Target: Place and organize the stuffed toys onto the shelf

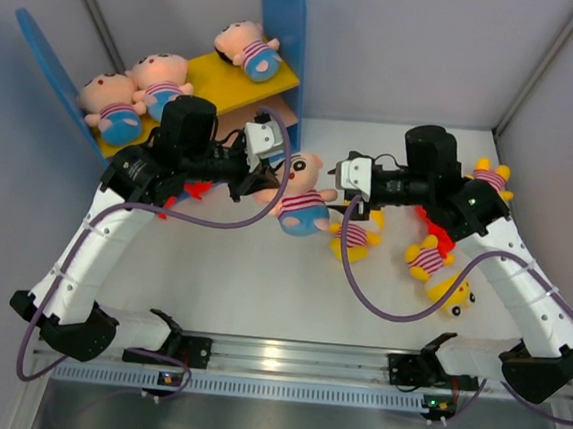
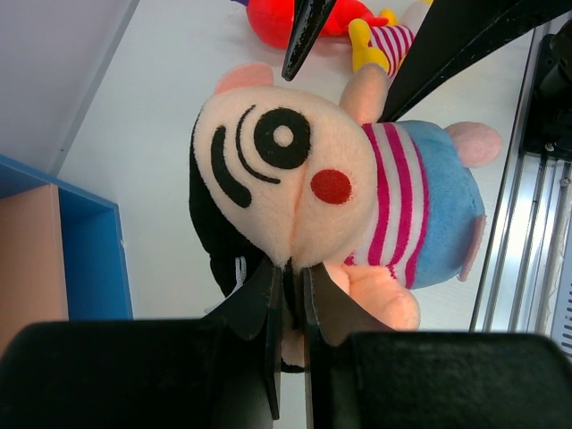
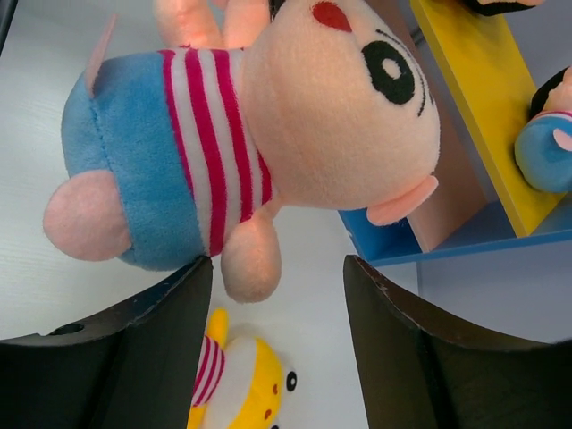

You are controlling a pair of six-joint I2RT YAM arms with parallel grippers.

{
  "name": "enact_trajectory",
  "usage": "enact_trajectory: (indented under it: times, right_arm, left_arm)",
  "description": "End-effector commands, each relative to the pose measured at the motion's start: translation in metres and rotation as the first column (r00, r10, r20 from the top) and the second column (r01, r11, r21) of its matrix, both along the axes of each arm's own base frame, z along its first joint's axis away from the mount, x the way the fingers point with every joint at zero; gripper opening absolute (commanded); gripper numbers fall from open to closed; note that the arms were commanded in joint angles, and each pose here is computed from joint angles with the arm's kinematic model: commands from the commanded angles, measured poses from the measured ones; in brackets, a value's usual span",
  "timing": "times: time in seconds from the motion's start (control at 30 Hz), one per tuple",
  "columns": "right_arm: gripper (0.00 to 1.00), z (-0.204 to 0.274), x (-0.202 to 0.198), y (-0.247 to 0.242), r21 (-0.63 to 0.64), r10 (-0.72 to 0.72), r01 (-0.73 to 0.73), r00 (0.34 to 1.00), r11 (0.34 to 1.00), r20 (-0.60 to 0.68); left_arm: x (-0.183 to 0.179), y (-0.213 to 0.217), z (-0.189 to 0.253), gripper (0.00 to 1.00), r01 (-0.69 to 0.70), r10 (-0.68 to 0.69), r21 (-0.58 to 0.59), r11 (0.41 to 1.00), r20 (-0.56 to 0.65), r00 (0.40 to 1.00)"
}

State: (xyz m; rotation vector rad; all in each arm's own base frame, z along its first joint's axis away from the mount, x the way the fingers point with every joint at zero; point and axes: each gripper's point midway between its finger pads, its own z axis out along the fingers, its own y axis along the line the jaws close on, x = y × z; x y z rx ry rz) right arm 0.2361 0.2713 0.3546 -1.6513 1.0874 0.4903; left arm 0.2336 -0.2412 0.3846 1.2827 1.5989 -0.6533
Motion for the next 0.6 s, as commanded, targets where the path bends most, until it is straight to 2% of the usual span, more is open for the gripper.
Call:
enact_trajectory:
  times: [0.0,0.17,0.27,0.3,0.33,0.37,0.43,0.47,0.57]
  right_arm:
    - [0.60,0.016,-0.007,0.007,0.024,0.049,-0.049,0.999,0.998,0.025]
    - [0.53,0.016,-0.012,0.016,0.030,0.080,-0.080,0.997,0.996,0.013]
    - [0.37,0.011,-0.013,0.017,0.018,0.086,-0.086,0.996,0.996,0.001]
    - [0.23,0.010,-0.014,0.017,0.013,0.091,-0.091,0.996,0.996,0.004]
    - [0.16,0.010,-0.015,0.017,0.012,0.094,-0.094,0.996,0.996,0.007]
    - [0.01,0.011,-0.015,0.017,0.014,0.095,-0.095,0.995,0.995,0.009]
    - [0.00,0.014,-0.017,0.018,0.033,0.082,-0.082,0.997,0.996,-0.010]
    - [0.00,0.020,-0.015,0.019,0.056,0.073,-0.072,0.997,0.996,-0.008]
    - [0.00,0.031,-0.012,0.022,0.132,0.021,-0.011,0.997,0.991,-0.070]
  left_arm:
    - [-0.007,0.000,0.011,0.00,0.026,-0.026,-0.026,0.999,0.032,0.999]
    - [-0.007,-0.001,0.012,0.00,0.030,-0.029,-0.030,0.999,0.027,0.999]
    - [-0.005,-0.002,0.012,0.00,0.027,-0.026,-0.029,0.999,0.025,0.999]
    - [-0.005,-0.002,0.012,0.00,0.027,-0.026,-0.029,0.999,0.025,0.999]
    - [-0.005,-0.001,0.011,0.00,0.024,-0.023,-0.027,0.999,0.024,0.999]
    - [-0.004,-0.001,0.011,0.00,0.021,-0.021,-0.026,0.999,0.025,0.999]
    - [-0.001,0.000,0.008,0.00,0.006,-0.006,-0.014,1.000,0.027,1.000]
    - [0.001,0.002,0.005,0.02,-0.006,0.006,-0.003,1.000,0.030,1.000]
    - [0.018,0.013,-0.002,0.34,-0.095,0.091,0.052,0.994,0.071,0.993]
